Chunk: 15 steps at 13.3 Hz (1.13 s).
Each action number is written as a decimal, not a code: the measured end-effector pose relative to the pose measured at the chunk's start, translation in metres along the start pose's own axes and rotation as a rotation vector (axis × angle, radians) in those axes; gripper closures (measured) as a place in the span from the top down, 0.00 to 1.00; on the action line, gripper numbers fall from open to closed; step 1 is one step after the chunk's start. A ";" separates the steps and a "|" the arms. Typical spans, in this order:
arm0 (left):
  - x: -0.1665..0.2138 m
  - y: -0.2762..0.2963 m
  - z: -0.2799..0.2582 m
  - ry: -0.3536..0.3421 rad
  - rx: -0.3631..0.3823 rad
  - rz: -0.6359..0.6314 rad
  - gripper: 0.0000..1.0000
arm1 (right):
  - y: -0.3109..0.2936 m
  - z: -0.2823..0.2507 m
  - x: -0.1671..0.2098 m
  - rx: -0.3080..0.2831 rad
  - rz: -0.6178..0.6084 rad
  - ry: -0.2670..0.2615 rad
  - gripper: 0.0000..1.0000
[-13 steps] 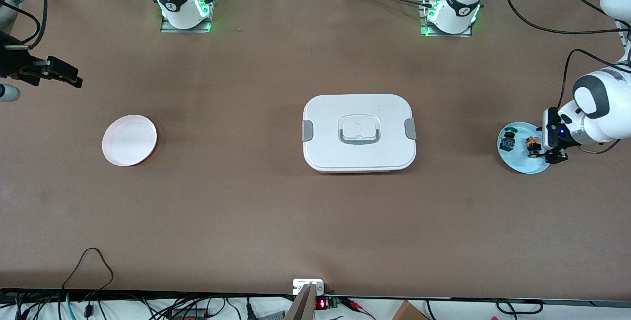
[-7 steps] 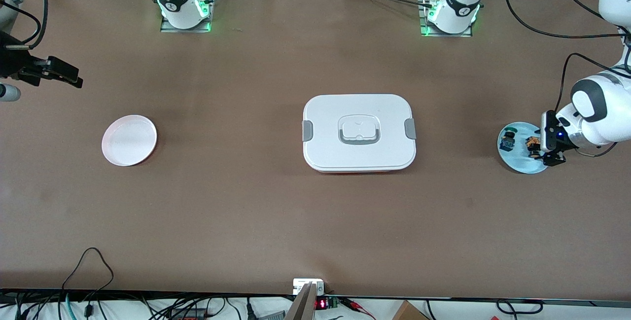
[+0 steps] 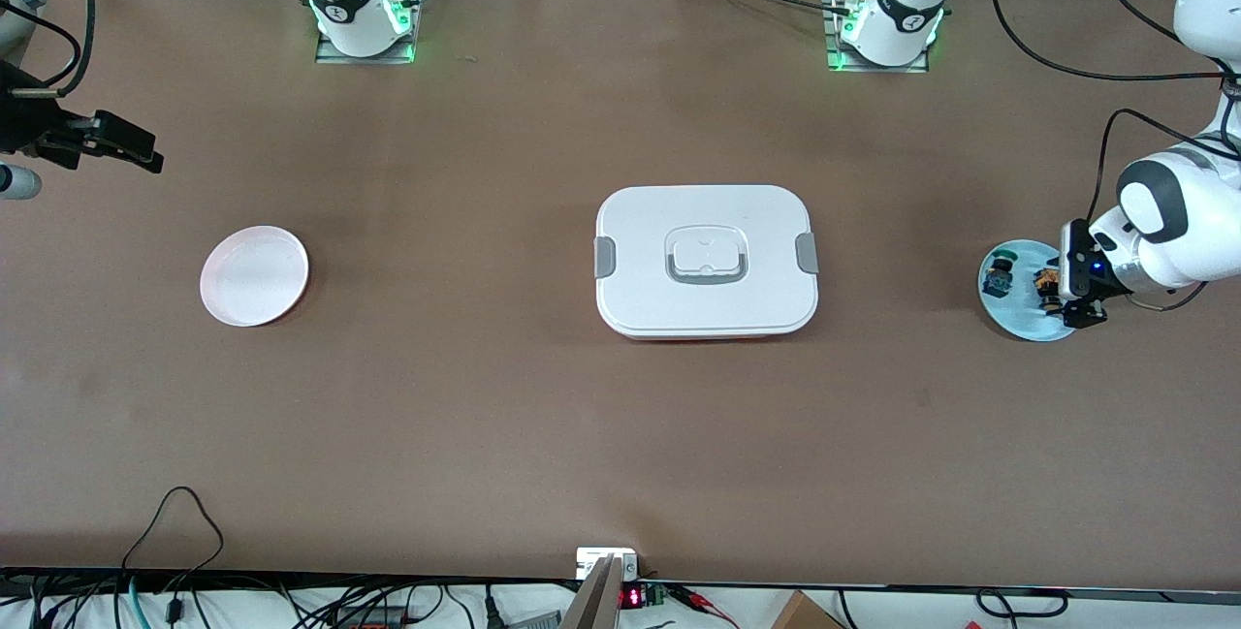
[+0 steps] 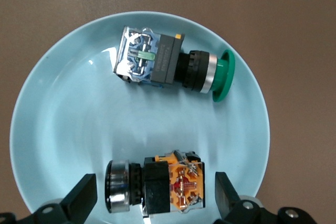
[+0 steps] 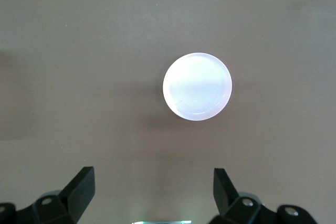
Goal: Transfer orange switch to right arm and place
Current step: 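Lower the left gripper and grasp the orange switch on the plate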
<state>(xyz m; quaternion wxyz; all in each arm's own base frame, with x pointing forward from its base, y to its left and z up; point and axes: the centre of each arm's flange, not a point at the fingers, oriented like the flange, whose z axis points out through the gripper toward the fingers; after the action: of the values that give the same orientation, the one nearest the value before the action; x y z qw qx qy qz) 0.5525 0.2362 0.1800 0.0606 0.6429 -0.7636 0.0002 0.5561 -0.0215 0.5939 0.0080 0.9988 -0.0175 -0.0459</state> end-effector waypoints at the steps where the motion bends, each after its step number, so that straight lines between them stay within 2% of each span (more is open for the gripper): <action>1: -0.001 0.000 0.000 0.016 0.013 0.006 0.97 | 0.000 0.000 0.000 0.000 -0.001 0.000 1.00; 3: -0.007 0.004 0.000 0.057 0.042 -0.015 1.00 | -0.001 0.000 0.000 0.000 -0.002 0.000 1.00; 5: -0.014 0.008 0.003 0.069 0.048 -0.035 1.00 | -0.001 0.000 0.000 0.000 -0.002 0.000 1.00; 15: -0.007 -0.006 0.001 0.067 0.061 -0.006 1.00 | -0.001 0.000 0.000 0.000 -0.002 0.000 1.00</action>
<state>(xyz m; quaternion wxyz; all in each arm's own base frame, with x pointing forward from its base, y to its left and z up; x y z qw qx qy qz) 0.5595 0.2421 0.1778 0.0666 0.6463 -0.7589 0.0450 0.5562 -0.0205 0.5939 0.0081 0.9988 -0.0165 -0.0458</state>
